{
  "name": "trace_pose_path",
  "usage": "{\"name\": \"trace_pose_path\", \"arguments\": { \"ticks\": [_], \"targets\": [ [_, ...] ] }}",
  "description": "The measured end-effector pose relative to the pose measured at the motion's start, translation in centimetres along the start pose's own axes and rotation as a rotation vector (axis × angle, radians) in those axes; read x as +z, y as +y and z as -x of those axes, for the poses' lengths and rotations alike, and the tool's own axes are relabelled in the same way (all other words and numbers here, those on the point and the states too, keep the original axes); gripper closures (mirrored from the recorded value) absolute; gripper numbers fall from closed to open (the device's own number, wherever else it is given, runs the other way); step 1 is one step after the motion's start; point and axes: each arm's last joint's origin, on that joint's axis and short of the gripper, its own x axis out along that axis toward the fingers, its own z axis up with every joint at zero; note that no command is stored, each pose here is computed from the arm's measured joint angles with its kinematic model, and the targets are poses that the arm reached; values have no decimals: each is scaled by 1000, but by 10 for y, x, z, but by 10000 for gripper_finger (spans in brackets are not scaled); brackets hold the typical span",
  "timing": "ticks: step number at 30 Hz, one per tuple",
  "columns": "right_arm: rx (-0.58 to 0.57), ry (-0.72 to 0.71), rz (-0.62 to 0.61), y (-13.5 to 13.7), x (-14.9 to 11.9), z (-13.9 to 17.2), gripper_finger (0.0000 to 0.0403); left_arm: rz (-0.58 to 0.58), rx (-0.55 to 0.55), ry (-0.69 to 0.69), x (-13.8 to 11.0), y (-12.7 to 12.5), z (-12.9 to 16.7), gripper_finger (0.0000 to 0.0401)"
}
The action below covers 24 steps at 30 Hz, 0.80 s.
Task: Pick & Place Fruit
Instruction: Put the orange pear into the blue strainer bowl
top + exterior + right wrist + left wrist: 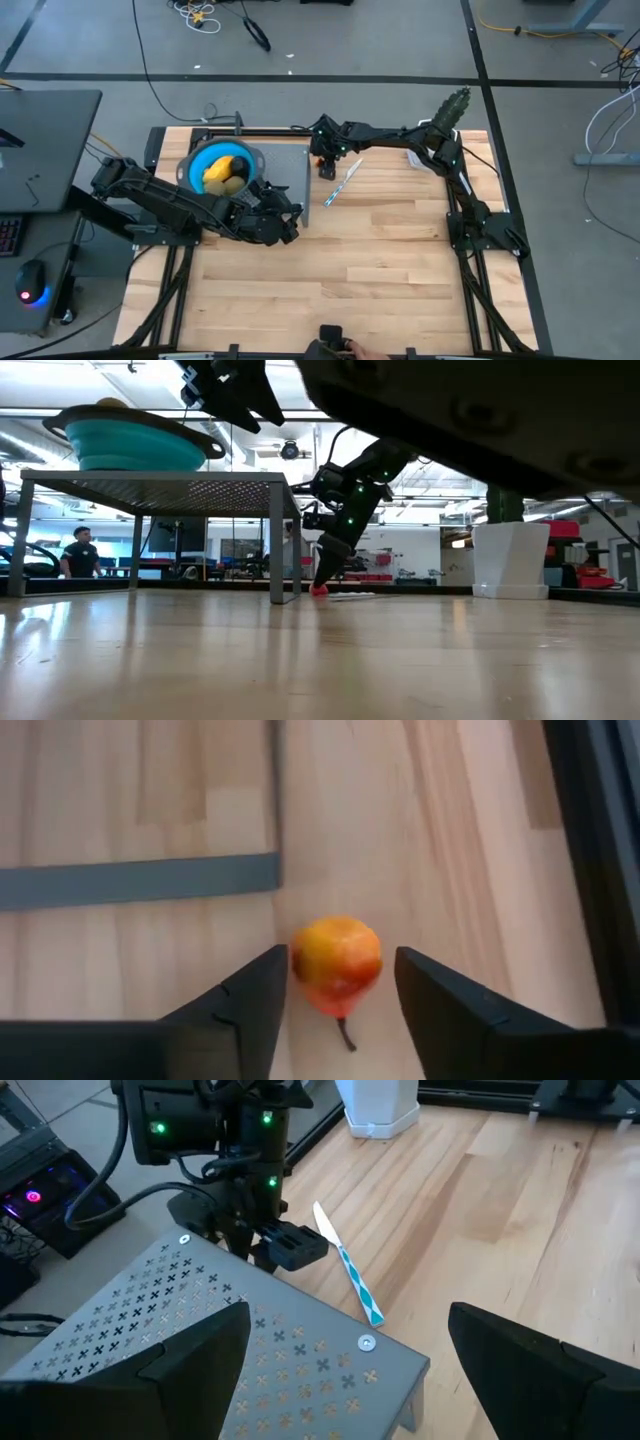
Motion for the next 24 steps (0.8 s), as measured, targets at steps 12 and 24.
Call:
{"name": "trace_pose_path", "arguments": {
  "ticks": [12,24],
  "targets": [
    [-65,50,90,8,1,-1,264,17,-10,0,-1,-2,2,51],
    [-89,95,114,5,3,34,265,2,-14,-1,-2,-3,4,51]
  ]
}}
